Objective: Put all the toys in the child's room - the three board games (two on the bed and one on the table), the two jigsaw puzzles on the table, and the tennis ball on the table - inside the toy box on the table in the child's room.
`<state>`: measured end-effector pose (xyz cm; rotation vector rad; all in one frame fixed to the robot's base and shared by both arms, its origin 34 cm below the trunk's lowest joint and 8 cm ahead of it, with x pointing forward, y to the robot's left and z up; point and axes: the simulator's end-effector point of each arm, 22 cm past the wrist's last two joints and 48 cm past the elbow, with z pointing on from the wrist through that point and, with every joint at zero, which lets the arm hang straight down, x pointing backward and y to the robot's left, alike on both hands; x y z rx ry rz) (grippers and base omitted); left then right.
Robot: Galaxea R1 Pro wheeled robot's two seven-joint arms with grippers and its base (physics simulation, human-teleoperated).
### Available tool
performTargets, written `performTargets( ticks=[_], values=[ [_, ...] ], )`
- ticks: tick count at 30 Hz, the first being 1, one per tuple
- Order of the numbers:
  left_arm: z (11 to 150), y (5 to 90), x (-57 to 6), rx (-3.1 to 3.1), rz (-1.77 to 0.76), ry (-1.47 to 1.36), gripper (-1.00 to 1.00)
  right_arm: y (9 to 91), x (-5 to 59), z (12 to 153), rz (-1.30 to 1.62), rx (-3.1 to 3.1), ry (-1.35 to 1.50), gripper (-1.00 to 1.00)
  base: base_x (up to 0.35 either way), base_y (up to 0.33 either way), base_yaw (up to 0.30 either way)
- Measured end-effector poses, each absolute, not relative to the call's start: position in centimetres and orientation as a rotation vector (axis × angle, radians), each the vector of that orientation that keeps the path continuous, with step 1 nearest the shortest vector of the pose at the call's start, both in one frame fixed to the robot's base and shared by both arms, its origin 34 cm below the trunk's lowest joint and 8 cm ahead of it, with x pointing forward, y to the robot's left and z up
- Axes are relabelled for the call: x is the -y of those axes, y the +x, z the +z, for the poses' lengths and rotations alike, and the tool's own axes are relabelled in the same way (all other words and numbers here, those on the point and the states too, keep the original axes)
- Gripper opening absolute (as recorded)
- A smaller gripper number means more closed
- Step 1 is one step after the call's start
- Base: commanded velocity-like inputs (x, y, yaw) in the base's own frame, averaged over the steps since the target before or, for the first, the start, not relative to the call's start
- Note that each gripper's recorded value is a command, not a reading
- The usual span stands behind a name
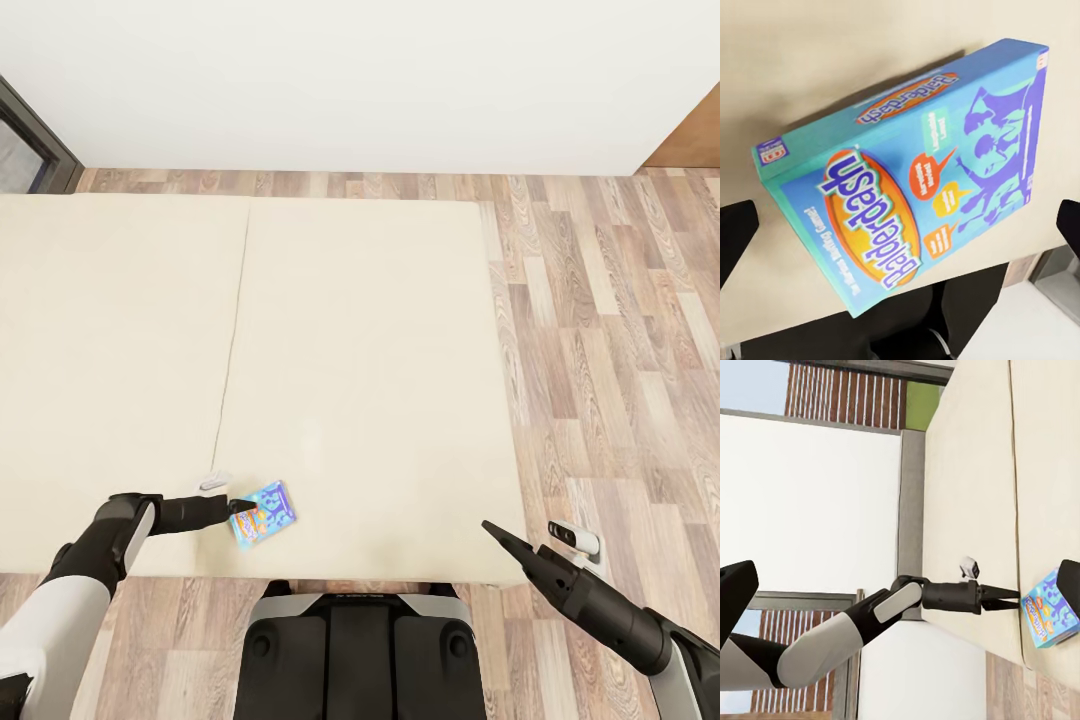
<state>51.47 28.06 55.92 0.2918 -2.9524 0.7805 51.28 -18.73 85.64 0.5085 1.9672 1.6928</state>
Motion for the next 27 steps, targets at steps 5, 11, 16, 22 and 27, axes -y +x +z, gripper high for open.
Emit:
performTargets(
  ticks=[5, 11, 16, 22, 27],
  values=[
    [55.4, 51.4, -28.5, 2.968, 0.715, 0.293, 1.0, 51.3, 18.7, 85.6, 1.693, -1.967, 0.509, 1.0, 0.0, -0.045, 0.0],
    [54.7, 51.2, -28.3, 2.978, 0.656, 0.292, 1.0, 51.3, 18.7, 85.6, 1.693, -1.967, 0.509, 1.0, 0.0, -0.046, 0.0],
    [54.6, 51.1, -28.2, 2.981, 0.638, 0.293, 1.0, 51.3, 18.7, 85.6, 1.693, -1.967, 0.509, 1.0, 0.0, -0.015, 0.0],
    [54.5, 51.1, -28.2, 2.982, 0.631, 0.293, 1.0, 51.3, 18.8, 85.6, 1.692, -1.967, 0.509, 1.0, 0.0, -0.004, 0.0],
    [54.5, 51.1, -28.1, 2.982, 0.631, 0.292, 1.0, 51.3, 18.8, 85.6, 1.692, -1.967, 0.509, 1.0, 0.0, -0.049, 0.0]
  ],
)
